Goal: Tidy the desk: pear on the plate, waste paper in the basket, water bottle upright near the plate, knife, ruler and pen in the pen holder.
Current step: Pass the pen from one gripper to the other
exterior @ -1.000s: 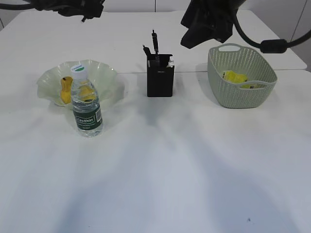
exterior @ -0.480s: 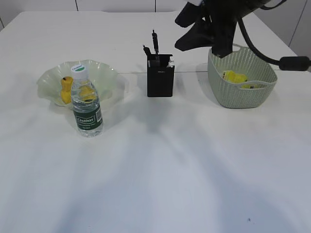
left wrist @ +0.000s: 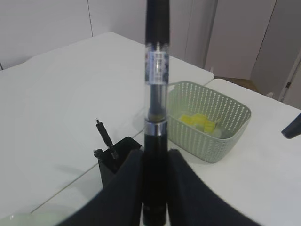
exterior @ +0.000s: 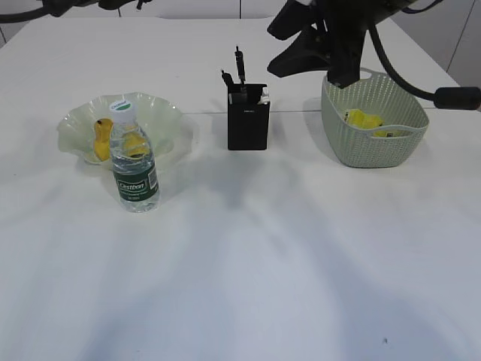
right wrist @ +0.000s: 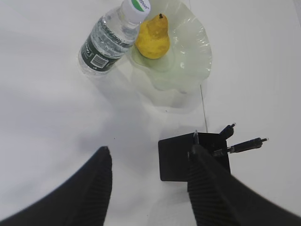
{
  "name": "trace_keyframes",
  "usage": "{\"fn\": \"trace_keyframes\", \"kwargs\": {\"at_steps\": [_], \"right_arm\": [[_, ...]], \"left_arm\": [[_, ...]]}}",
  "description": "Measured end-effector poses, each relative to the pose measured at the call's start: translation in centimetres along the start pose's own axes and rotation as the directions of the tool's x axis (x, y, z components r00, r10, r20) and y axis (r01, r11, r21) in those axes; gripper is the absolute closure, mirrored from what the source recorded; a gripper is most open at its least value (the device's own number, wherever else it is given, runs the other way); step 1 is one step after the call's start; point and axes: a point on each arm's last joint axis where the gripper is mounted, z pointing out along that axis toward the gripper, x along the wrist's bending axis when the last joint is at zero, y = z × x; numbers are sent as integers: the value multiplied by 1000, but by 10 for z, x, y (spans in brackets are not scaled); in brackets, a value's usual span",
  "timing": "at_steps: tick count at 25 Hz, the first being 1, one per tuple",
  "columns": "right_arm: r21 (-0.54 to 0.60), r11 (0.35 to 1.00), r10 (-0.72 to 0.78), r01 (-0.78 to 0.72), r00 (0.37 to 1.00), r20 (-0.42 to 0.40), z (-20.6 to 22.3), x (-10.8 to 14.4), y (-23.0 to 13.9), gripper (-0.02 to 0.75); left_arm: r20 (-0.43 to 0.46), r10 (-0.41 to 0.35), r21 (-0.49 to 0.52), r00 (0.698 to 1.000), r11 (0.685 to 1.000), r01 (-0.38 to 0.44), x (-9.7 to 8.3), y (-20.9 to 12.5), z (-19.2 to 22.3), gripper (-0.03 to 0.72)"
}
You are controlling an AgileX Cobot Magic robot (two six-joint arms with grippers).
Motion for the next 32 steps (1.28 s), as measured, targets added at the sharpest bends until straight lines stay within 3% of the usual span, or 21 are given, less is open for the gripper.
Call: {"fn": "trace_keyframes", "kwargs": {"at_steps": [32], "right_arm": [[-32,999,29,-27,998,50,-1,-5,3,351]], "left_arm": [[-9,-26,-46,1000,999,25,0,6,-3,591]]}}
